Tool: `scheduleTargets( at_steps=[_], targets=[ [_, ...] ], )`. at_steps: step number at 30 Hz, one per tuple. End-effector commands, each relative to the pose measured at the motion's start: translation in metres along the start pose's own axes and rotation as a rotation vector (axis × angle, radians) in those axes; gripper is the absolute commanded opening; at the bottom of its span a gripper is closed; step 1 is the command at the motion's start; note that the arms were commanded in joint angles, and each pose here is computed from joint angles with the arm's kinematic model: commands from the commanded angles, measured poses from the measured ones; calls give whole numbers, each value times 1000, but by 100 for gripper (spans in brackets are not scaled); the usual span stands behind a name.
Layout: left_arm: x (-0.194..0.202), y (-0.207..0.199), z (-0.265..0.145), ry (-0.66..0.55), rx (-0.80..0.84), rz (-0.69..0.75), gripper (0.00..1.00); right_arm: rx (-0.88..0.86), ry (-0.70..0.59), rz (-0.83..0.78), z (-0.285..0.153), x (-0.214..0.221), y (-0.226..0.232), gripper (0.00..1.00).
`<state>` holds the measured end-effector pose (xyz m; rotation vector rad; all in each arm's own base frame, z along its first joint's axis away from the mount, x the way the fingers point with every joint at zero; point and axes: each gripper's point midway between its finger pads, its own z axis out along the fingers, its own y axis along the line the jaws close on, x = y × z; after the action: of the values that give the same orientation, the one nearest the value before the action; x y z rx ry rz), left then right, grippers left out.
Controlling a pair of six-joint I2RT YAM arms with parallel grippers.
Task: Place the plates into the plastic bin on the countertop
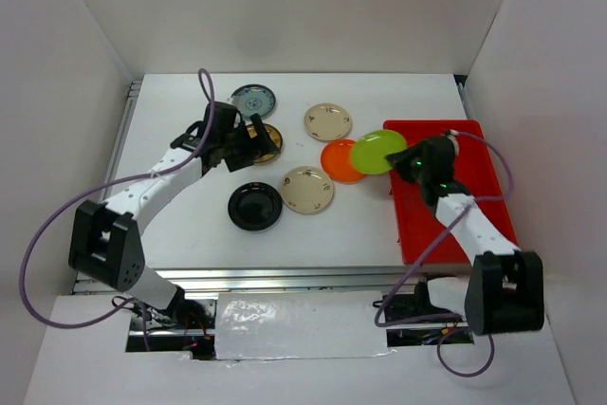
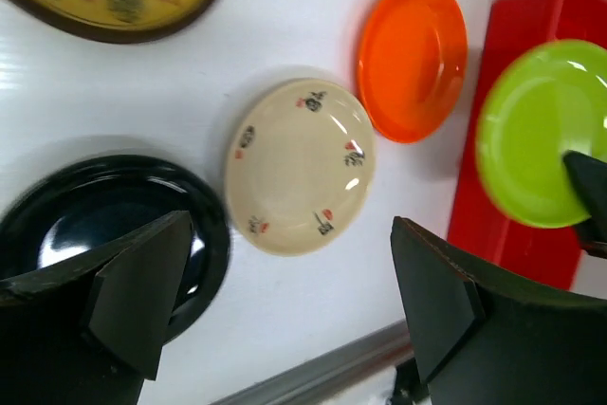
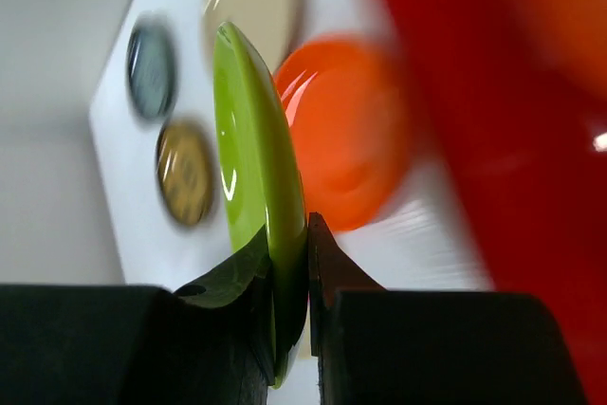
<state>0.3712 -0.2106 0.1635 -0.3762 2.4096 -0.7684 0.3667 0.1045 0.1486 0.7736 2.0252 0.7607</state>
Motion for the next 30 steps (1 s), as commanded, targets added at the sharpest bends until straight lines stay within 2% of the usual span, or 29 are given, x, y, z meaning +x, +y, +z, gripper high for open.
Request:
scheduleTargets(
  at_steps=[1,2,4,9,12,17,19,20,21,22,26,27,30],
  targets=[
    [-13,22,-39,-136,-125,66,99,95,-241,138,-33,-62,-47,0],
    [-14,26,-50,-158,-130,69,99,142,-305,179,-43,-86,-71,0],
    [-5,44,-54,-154,-176,79,99,173,-345,214,-56,-109,-97,0],
    [3,59,-68,-171,-187,92,99,242,-383,292,-58,-140,-143,0],
    [15,67,-65,-138,-187,86,99,238,-343,318,-40,-151,-151,0],
    [28,80,-65,-111,-215,87,99,215,-332,327,-20,-161,-154,8],
    [30,86,-67,-112,-233,92,99,205,-318,309,-15,-162,-146,39],
    [33,90,-68,-109,-243,90,99,212,-327,305,-16,-165,-144,61],
    [34,93,-69,-106,-250,91,99,223,-328,295,-14,-164,-140,97],
    [33,94,-72,-115,-254,91,99,244,-338,287,-16,-166,-138,100],
    [37,105,-77,-122,-289,82,99,282,-366,260,-29,-174,-120,100],
    [38,109,-79,-122,-309,70,99,349,-356,274,-35,-167,-128,100],
    [43,124,-79,-125,-363,28,99,396,-361,261,-50,-164,-116,100]
  ],
)
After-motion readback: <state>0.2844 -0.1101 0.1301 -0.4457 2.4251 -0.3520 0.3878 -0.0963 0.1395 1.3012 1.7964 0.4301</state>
